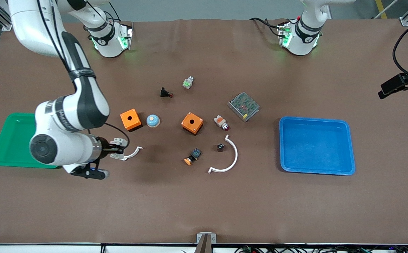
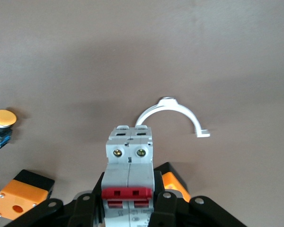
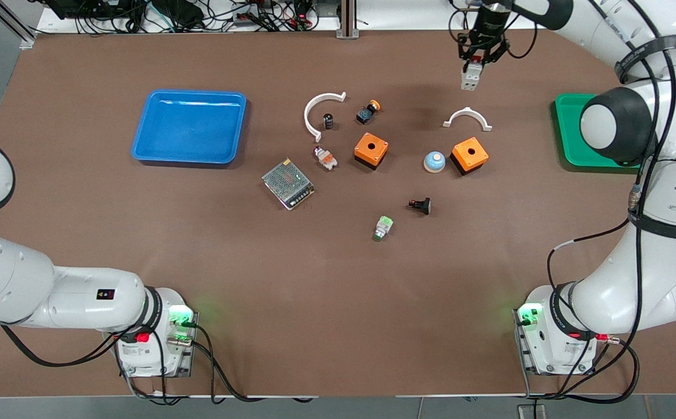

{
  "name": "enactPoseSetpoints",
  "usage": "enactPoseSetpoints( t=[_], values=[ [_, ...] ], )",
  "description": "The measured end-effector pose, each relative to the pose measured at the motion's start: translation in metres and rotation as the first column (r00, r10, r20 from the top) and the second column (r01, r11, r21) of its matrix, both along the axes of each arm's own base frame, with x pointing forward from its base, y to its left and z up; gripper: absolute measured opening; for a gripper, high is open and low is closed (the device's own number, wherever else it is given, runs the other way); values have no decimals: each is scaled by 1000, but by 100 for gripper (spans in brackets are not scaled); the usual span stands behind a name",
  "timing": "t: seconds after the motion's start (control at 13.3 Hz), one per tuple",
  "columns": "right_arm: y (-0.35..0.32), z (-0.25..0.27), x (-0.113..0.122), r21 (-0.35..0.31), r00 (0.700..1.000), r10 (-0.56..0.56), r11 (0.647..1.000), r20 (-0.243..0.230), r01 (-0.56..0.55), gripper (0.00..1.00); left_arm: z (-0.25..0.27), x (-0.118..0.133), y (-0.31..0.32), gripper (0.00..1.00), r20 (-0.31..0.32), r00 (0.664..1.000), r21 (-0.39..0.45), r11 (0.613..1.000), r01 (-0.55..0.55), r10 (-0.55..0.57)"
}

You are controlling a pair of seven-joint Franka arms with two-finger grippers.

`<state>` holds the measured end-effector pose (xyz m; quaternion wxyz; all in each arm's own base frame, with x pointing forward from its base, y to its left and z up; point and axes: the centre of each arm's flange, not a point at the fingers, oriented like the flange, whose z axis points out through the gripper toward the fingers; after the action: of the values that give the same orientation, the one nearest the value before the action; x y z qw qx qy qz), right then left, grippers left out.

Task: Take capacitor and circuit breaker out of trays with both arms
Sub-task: 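Carry the breaker with the right gripper toward the orange box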

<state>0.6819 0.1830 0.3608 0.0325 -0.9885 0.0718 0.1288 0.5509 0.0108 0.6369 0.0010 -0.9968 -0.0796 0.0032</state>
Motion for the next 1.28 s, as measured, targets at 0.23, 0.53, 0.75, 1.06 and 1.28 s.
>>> enactPoseSetpoints(
  t=[0.23,0.53,0.75,1.06,1.28],
  values=[
    [12,-21,1,1,999,-35,999,30,35,40,4,-17,-9,100,11,1000,-3,1000,17,-17],
    [42,-47,-6,-6,993,-97,995,74,98,40,4,-23,-21,100,14,999,-8,999,36,-36],
    [60,-60,-12,-11,988,-127,992,85,128,40,5,-24,-24,100,18,999,-28,999,39,-39],
    [81,-85,-23,-16,989,-114,993,91,116,40,4,-24,-38,100,15,998,-26,998,65,-64],
    [97,-98,-32,-18,986,-131,991,102,134,40,3,-25,-53,100,15,995,-5,996,94,-94]
  ],
)
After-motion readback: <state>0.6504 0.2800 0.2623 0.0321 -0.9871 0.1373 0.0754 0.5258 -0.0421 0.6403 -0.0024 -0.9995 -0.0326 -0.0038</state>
